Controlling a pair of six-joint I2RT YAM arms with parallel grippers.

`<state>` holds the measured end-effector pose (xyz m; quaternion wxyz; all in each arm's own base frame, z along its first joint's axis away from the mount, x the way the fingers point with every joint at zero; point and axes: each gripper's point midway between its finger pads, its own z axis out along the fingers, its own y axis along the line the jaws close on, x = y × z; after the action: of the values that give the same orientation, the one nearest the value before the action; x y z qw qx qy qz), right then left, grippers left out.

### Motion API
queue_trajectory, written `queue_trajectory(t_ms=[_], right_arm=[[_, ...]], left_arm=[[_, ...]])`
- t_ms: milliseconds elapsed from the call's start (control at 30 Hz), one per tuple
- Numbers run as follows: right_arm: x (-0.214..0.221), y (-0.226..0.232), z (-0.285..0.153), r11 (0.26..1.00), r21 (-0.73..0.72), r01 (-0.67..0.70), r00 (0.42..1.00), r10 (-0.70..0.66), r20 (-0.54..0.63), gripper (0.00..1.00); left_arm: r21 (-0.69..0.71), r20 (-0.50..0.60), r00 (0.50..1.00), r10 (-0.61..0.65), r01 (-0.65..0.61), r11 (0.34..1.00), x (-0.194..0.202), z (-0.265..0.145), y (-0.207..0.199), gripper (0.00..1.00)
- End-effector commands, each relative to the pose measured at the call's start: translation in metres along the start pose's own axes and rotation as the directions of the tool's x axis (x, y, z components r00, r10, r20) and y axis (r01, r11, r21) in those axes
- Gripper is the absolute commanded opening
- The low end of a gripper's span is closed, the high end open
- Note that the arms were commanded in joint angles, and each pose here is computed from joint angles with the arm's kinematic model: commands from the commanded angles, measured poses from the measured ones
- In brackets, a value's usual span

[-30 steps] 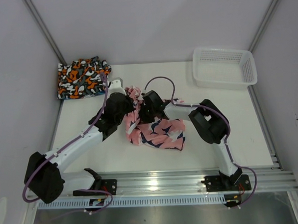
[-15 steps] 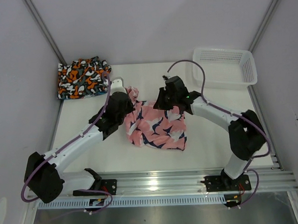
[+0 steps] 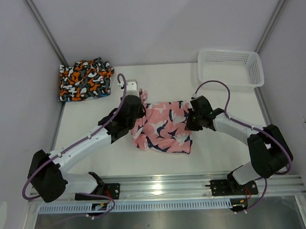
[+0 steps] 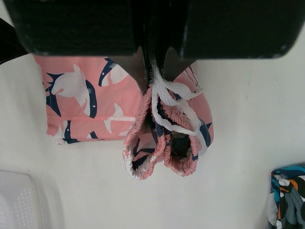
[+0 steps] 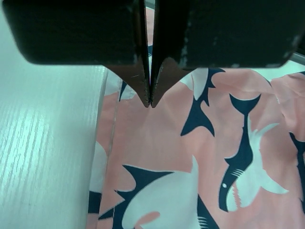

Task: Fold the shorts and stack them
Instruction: Fold the shorts

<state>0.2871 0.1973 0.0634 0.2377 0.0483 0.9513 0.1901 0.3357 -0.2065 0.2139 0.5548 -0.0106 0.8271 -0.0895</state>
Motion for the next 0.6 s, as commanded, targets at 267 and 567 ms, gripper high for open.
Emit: queue_trajectory(t_ms=[267,567], right_arm=[[0.027,-0.029,0.017,0.996,0.088,0.000,1.000,0.003,-0.031,0.00],[0.043,-0.033,0.024,0.996,0.086,-0.022,0.998,0.027,-0.052,0.00]], left_arm=[[-0.012,0.059,0.985,0.164,-0.164,0.986,-0.010,-0.009,-0.053,0.00],[-0.058,-0.035,0.948,0.316,-0.318,0.946,0.027,0.006,-0.115,0.00]])
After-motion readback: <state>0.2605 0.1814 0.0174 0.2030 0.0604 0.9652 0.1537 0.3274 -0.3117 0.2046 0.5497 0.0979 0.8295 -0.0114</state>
